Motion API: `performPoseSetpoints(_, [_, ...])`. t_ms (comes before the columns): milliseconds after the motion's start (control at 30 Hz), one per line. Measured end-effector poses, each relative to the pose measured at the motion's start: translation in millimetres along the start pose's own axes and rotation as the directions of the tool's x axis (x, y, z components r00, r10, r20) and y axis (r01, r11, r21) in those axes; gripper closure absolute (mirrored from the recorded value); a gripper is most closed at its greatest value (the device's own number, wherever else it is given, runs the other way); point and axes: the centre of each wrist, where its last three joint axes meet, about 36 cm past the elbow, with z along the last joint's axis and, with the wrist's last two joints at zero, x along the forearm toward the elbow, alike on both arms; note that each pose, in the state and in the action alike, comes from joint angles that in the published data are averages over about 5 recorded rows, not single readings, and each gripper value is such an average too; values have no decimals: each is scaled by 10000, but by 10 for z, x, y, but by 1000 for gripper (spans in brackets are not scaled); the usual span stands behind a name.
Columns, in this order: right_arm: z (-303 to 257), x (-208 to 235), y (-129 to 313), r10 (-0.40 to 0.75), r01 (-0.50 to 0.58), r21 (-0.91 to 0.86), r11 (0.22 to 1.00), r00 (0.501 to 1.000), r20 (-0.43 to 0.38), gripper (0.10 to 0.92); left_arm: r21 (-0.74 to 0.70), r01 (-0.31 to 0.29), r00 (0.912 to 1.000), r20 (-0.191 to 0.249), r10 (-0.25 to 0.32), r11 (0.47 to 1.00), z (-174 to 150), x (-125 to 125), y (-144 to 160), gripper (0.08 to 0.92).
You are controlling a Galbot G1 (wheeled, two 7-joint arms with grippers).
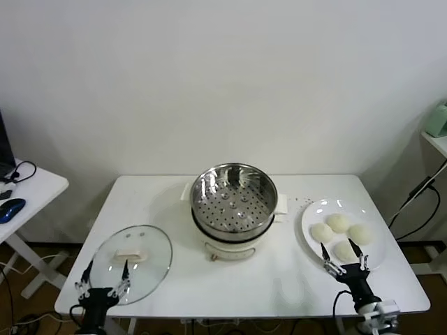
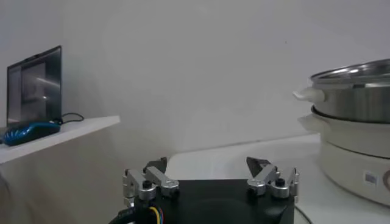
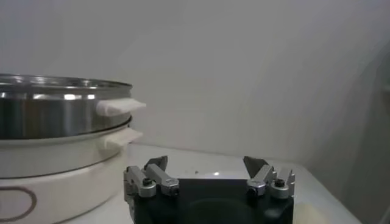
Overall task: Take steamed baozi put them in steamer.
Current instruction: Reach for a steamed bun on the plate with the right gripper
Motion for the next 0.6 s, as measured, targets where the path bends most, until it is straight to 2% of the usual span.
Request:
performPoseSetpoints(67, [-47, -45, -98, -277, 280, 359, 9990, 9996, -83, 200, 4, -9, 10000, 7, 9, 10000, -1, -2, -3, 177])
performPoseSetpoints(167, [-216, -211, -417, -1203, 1260, 1506, 9805, 9917, -463, 200, 25, -33, 10000, 23, 33, 10000, 1, -5, -17, 177])
performPoseSetpoints(300, [-511, -523, -868, -2623, 2909, 3013, 9081, 9559, -1325, 200, 63, -56, 10000, 33, 56, 10000, 10, -11, -39, 177])
performPoseSetpoints(467, [-968, -983, -1398, -4169, 5172, 4338, 7378, 8545, -3099, 200, 86, -65, 10000, 40, 65, 9999, 12, -27, -51, 177])
performPoseSetpoints(600, [-1306, -1330, -1719, -4713, 6642, 4694, 5818, 7457, -4711, 200, 103, -71, 10000, 23, 71, 9999, 0, -35, -49, 177])
